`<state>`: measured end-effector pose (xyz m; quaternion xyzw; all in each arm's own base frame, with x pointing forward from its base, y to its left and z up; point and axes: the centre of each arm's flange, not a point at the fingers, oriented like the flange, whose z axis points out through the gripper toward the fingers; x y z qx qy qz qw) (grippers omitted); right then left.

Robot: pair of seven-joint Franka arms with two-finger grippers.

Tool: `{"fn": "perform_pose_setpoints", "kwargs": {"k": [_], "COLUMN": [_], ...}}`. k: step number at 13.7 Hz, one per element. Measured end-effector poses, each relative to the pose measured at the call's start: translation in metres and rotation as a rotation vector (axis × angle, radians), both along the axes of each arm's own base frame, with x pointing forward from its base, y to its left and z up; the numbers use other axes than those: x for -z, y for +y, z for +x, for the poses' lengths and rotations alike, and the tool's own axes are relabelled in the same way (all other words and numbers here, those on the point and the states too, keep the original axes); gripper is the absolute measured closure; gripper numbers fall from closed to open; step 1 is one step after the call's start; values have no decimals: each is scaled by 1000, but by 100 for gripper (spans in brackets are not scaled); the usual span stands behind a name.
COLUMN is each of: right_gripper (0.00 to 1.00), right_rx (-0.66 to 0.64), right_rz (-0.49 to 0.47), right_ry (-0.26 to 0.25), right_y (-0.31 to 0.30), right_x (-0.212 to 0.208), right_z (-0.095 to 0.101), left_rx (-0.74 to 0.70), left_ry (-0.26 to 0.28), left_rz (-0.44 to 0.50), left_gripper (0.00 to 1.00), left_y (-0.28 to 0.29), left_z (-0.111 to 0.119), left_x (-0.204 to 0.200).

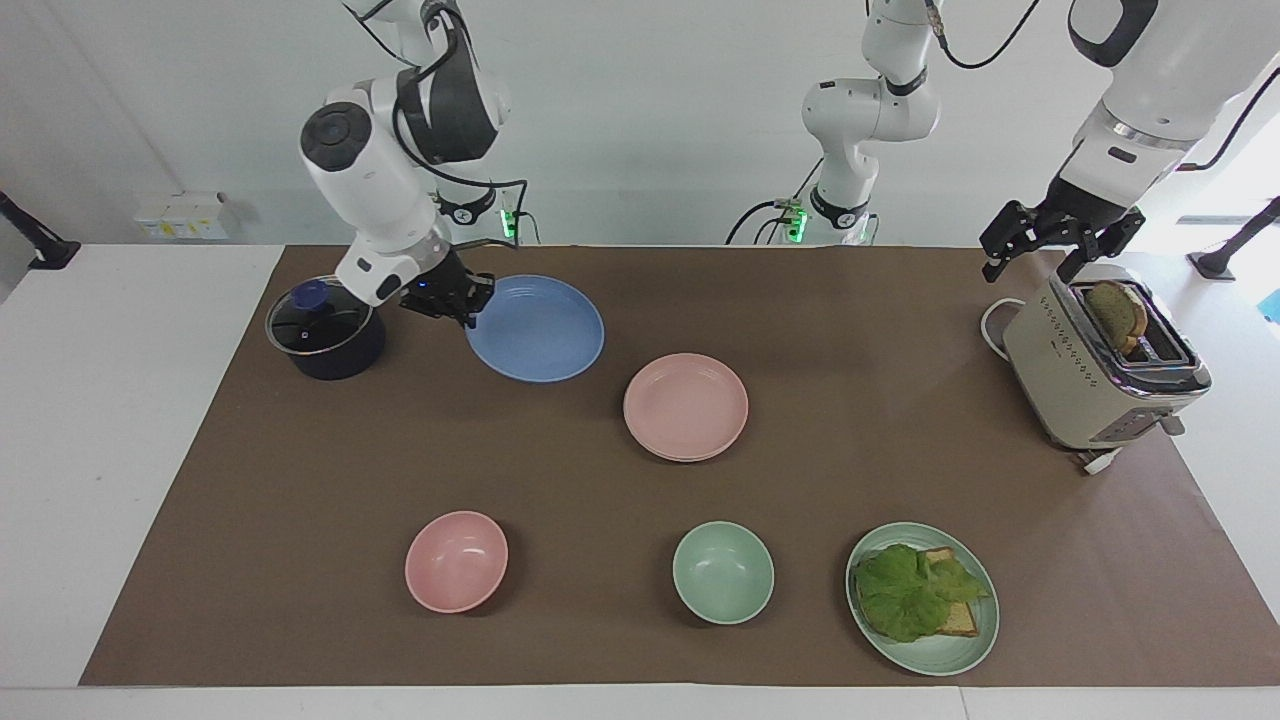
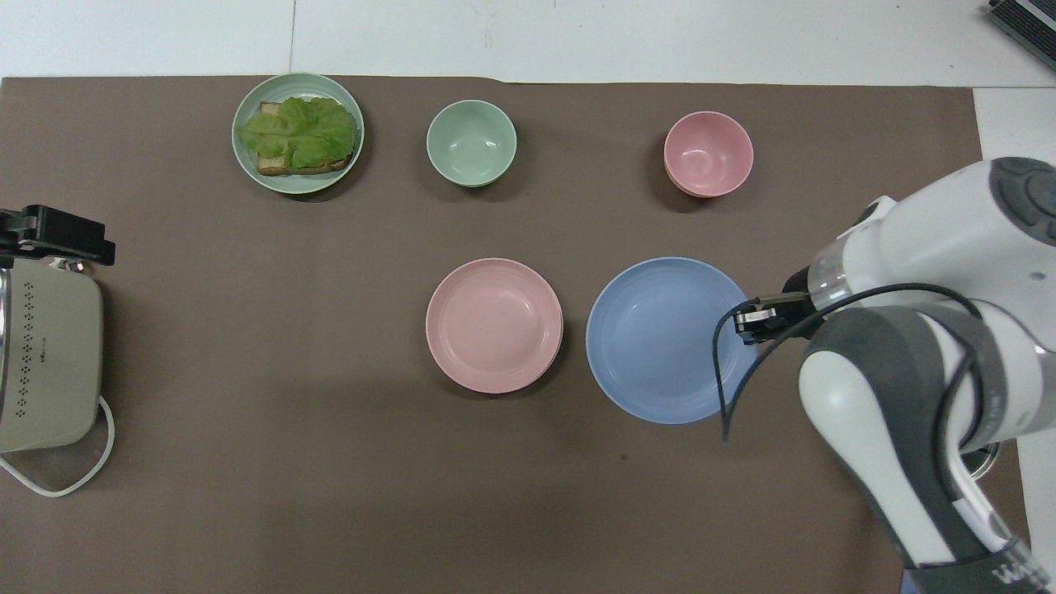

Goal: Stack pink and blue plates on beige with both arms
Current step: 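Grasp the blue plate and carry it onto the pink plate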

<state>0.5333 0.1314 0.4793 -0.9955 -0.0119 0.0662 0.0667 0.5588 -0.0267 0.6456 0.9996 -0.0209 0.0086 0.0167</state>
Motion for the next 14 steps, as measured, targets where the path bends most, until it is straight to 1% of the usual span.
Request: {"fn": "perform_pose_setpoints", "kwargs": {"k": [2,5,6,8,11,14], "right_gripper": [96,96,96,96,96,96], "right_rx": [74,161,183,215,235,248], "right_rz": [23,76,81,93,111,127], "right_ry": [-19,-15,-24,-28,-22,-44], "right_y": [54,105,118,131,129,141], "right_x": [17,39,47,59,59,71], "right_z": [-5,-7,-7,-5,-3,-1], "left_rx": [0,0,0,0,0,0], "left_ry": [0,0,0,0,0,0], "left_rz": [0,0,0,0,0,0], "left_gripper": [0,0,0,0,0,0], "left_y": [0,0,0,0,0,0], "left_z": [0,0,0,0,0,0], "left_x": [0,0,0,0,0,0]}}
